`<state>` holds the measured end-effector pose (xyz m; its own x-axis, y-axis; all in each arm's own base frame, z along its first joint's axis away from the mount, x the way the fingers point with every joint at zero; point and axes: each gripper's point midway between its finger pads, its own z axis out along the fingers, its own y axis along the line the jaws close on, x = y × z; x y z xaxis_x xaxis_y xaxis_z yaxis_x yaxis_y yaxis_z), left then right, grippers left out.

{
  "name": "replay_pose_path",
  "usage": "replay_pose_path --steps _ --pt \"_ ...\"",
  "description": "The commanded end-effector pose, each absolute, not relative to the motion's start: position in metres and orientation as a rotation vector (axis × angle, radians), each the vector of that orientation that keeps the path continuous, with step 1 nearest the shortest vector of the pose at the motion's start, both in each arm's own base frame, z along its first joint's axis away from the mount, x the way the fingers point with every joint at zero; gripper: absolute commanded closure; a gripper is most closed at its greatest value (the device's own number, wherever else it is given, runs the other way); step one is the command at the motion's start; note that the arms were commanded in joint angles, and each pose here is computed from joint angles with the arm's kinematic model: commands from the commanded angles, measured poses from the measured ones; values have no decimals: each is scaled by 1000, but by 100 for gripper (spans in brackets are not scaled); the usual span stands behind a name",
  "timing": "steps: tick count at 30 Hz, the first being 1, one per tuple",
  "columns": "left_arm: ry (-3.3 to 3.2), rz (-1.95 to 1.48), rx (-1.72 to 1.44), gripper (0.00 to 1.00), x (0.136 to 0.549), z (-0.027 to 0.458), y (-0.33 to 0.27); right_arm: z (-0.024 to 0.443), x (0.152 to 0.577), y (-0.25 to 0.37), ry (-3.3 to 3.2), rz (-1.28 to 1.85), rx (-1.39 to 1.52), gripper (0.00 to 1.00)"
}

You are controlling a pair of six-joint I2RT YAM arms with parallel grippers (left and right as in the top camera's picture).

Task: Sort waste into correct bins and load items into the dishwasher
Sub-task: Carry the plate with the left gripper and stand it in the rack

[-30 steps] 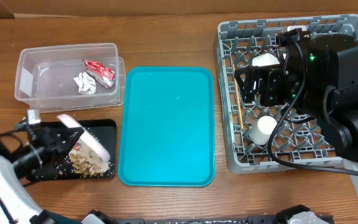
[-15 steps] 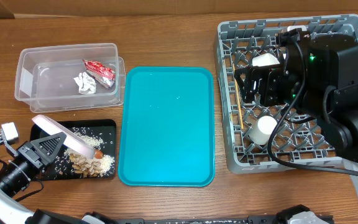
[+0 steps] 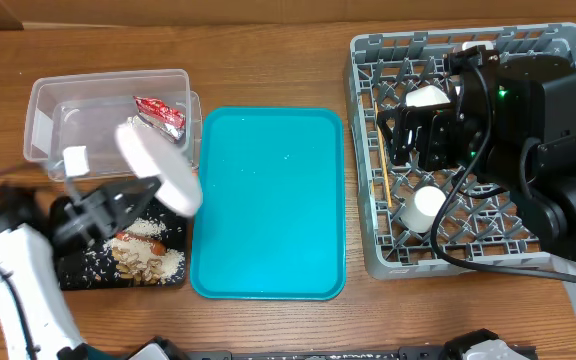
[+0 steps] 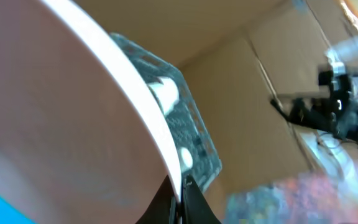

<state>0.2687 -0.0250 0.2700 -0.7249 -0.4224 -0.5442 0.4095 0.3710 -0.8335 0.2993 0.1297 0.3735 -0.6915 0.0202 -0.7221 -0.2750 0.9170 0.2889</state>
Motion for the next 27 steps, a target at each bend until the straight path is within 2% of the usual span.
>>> replay_pose_path --steps 1,3,6,11,14,22,27 --pt "1856 -1678 13 96 276 292 -57 378 298 127 2274 479 -170 0" --pt "1889 -1700 143 96 289 295 -78 378 298 127 2274 479 -170 0" --pt "1994 -1576 175 96 322 292 -100 378 298 127 2274 479 -170 0" --pt "1796 -1520 344 96 356 349 -162 378 298 127 2274 479 -170 0" --pt "1705 -1580 321 96 370 364 -195 378 298 127 2274 479 -170 0" --pt "1746 -1812 298 96 397 309 -279 378 298 127 2274 479 -170 0" --pt "1728 -1900 331 96 397 283 -314 378 298 127 2274 479 -170 0"
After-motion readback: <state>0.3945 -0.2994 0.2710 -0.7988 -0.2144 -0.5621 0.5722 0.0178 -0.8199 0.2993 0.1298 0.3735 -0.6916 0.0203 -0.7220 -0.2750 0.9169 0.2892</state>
